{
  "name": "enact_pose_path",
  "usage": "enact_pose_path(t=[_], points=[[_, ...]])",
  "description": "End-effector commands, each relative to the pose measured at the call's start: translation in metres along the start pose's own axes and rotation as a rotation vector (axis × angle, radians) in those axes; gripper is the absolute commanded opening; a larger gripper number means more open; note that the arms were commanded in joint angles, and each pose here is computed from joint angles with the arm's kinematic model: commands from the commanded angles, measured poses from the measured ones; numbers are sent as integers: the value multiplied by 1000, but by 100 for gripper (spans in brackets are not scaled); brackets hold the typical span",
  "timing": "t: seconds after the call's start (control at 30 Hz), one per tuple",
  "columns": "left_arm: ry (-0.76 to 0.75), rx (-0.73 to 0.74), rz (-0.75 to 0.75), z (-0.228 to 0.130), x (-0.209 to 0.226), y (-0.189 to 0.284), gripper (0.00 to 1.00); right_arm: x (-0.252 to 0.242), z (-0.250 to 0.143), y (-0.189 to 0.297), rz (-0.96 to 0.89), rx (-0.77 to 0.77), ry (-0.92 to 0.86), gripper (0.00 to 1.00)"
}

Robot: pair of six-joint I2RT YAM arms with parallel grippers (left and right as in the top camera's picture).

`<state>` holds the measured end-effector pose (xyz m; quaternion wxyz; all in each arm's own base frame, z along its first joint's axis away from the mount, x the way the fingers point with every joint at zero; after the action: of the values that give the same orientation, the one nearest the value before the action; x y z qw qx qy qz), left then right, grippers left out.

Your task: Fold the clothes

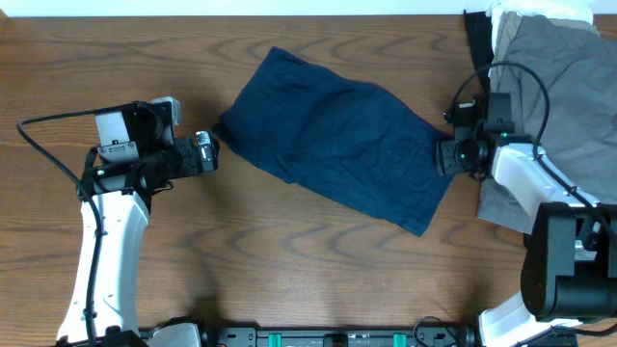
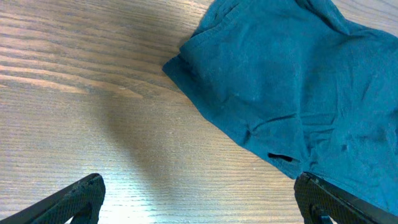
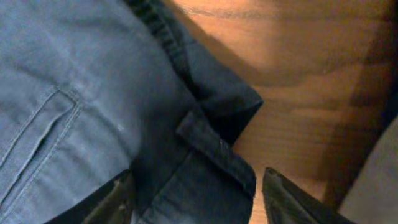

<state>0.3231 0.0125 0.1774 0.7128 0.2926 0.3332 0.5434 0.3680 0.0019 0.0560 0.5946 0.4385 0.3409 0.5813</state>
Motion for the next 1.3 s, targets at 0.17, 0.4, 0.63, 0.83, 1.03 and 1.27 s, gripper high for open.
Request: enact_pose_path(t=[0.17, 0.4, 0.63, 0.83, 1.03, 1.27], points=[[2, -5, -7, 3, 0, 1, 98, 1, -8, -13, 24, -4, -58, 16], [-3, -23, -3, 6, 1, 2, 99, 25, 20, 13, 160, -22, -56, 1], [-13, -97, 23, 21, 2, 24, 99, 84, 60, 87, 342, -56, 36, 1], [64, -197, 98, 23, 16, 67, 99, 177, 48, 132, 492, -76, 244, 1], [141, -274, 212, 9, 35, 116, 99, 268, -11, 150, 617, -23, 475, 1], [223, -309, 306, -9, 49, 147, 99, 338, -109, 180, 748, 107, 731, 1]])
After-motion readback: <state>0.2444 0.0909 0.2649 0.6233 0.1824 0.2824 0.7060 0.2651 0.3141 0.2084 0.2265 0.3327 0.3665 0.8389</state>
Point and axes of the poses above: each gripper's point midway between its finger pads, its own y axis back along the fingers, its own x axis along the line the jaws close on, z = x × y, the point moved 4 cm from there along y, back along the fingers, and after that the axes turned 14 degrees about -y, right-handed, at the moved point
